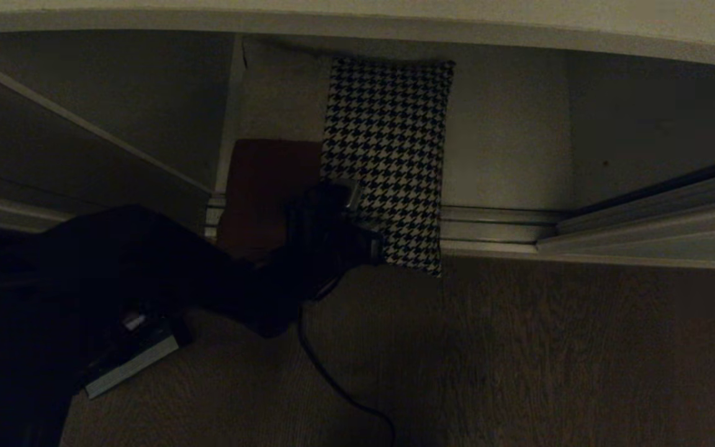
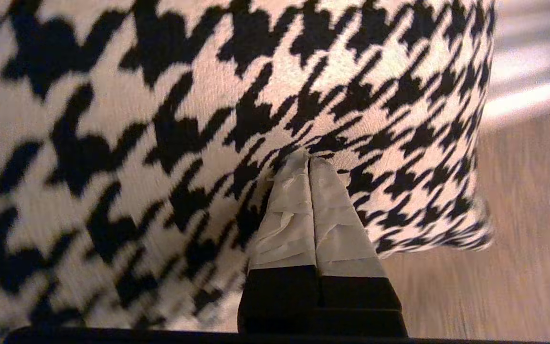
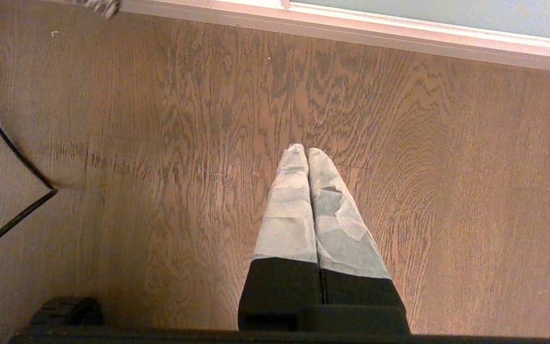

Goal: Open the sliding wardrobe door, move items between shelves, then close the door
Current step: Place the pillow on the lower shelf

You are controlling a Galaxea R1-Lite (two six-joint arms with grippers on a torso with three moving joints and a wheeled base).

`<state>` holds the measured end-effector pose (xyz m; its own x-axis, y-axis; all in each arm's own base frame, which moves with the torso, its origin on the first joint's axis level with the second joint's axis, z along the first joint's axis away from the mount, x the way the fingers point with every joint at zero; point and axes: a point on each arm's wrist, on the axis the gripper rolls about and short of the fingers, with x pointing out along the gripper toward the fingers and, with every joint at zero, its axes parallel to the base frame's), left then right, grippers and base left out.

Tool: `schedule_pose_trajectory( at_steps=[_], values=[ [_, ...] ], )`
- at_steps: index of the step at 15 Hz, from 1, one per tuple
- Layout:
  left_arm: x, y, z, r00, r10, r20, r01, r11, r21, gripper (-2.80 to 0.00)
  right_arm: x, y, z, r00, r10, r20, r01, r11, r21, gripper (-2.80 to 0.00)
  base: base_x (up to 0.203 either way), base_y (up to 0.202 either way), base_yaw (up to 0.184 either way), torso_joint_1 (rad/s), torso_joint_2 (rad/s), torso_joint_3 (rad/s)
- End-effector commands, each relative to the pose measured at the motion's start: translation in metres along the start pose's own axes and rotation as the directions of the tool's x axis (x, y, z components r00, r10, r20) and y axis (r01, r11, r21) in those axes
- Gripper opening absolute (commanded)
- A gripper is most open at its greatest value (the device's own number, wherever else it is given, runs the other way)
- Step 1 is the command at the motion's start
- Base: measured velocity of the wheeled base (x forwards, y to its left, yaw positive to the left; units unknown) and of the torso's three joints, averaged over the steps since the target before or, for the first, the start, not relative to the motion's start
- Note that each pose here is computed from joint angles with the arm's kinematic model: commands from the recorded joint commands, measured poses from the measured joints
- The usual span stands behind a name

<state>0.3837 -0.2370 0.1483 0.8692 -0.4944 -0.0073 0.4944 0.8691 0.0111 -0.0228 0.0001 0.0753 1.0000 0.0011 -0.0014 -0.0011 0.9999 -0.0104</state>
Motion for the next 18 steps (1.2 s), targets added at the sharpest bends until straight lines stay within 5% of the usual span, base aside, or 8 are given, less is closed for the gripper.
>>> schedule_pose_trajectory(
  at_steps=[1,8,13,16,18],
  values=[
    [0.017,-0.002,-0.006,1.000,0.003,0.031,-0.004,1.000,0.004,-2.80,0.000,0.000,-0.001,1.000,0.001,-0.003,-0.001,1.000,0.000,-2.80,0.000,0.000,0.000,0.000,0.00,0.000],
    [0.018,-0.014,0.037,0.961,-0.015,0.277,0.010,1.000,0.022,-2.80,0.000,0.000,-0.001,1.000,0.001,-0.003,-0.001,1.000,0.000,-2.80,0.000,0.000,0.000,0.000,0.00,0.000],
    [-0.040,-0.035,0.051,0.976,-0.066,0.208,0.063,0.998,0.018,-2.80,0.000,0.000,-0.001,1.000,0.001,-0.003,-0.001,1.000,0.000,-2.80,0.000,0.000,0.000,0.000,0.00,0.000],
    [-0.065,-0.034,0.044,0.994,0.017,0.106,-0.018,1.000,0.011,-2.80,0.000,0.000,-0.001,1.000,0.001,-0.003,-0.001,1.000,0.000,-2.80,0.000,0.000,0.000,0.000,0.00,0.000],
    [-0.093,-0.029,0.063,0.991,0.056,0.121,-0.057,0.998,0.007,-2.80,0.000,0.000,-0.001,1.000,0.001,-0.003,-0.001,1.000,0.000,-2.80,0.000,0.000,0.000,0.000,0.00,0.000]
  ],
)
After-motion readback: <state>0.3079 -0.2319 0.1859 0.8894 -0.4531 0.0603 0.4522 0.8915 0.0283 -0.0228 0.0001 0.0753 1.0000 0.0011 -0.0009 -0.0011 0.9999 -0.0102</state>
